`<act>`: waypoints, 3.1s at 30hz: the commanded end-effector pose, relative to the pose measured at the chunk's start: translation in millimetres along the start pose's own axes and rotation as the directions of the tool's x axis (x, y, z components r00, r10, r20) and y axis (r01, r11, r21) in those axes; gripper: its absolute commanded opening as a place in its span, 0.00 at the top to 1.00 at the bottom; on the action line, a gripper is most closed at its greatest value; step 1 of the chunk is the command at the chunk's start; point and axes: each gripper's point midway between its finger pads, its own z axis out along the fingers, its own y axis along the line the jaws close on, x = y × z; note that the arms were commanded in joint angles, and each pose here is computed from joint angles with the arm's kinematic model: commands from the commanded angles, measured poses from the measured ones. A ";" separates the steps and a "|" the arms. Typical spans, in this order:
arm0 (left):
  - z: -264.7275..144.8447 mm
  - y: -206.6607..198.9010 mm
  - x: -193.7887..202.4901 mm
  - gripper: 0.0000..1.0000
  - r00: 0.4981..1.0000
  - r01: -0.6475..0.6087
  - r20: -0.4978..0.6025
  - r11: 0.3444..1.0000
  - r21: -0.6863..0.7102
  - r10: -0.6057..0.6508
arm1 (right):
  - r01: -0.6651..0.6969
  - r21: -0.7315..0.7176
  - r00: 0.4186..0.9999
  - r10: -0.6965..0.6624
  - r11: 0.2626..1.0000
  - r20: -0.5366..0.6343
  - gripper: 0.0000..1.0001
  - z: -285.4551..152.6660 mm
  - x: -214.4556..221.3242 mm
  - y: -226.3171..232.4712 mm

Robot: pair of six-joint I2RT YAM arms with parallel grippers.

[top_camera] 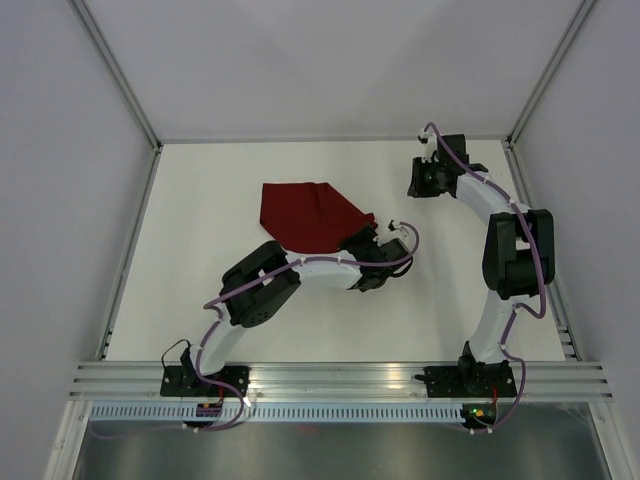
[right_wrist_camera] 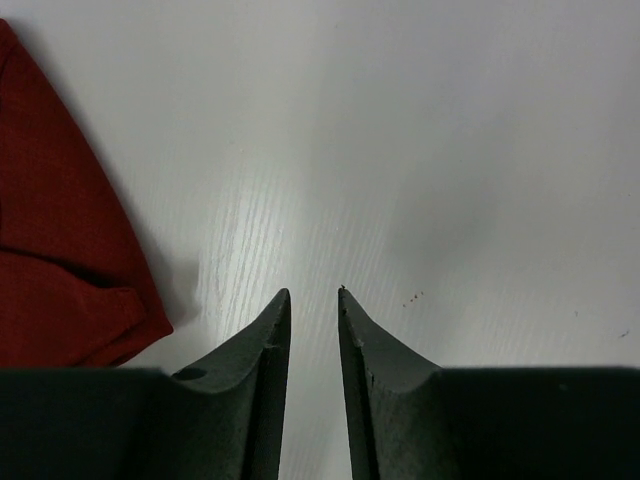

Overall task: Fold the napkin, place the utensils inside, and roll it up
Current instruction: Roll the napkin with the utensil

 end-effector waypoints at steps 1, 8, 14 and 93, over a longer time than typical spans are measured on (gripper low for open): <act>1.5 5.6 -5.4 0.31 0.998 -0.061 0.001 0.996 -0.070 0.061 | -0.034 -0.017 0.999 0.034 0.999 0.002 0.69 -1.6 -0.5 -2.2; 9.6 -5.5 7.3 0.42 0.994 -0.111 -0.024 0.992 -0.052 0.110 | -0.037 -0.014 0.999 0.037 0.999 0.009 0.74 -3.8 -1.1 -3.9; 17.1 -15.6 16.8 0.45 0.989 -0.142 -0.036 0.989 -0.036 0.141 | -0.035 -0.008 0.999 0.035 0.999 0.010 0.75 -3.4 1.1 -5.8; 67.1 86.7 38.4 0.50 0.732 0.677 -0.310 0.701 0.226 -0.607 | 0.229 -0.245 0.860 -0.314 0.942 -0.402 0.74 12.2 147.5 104.5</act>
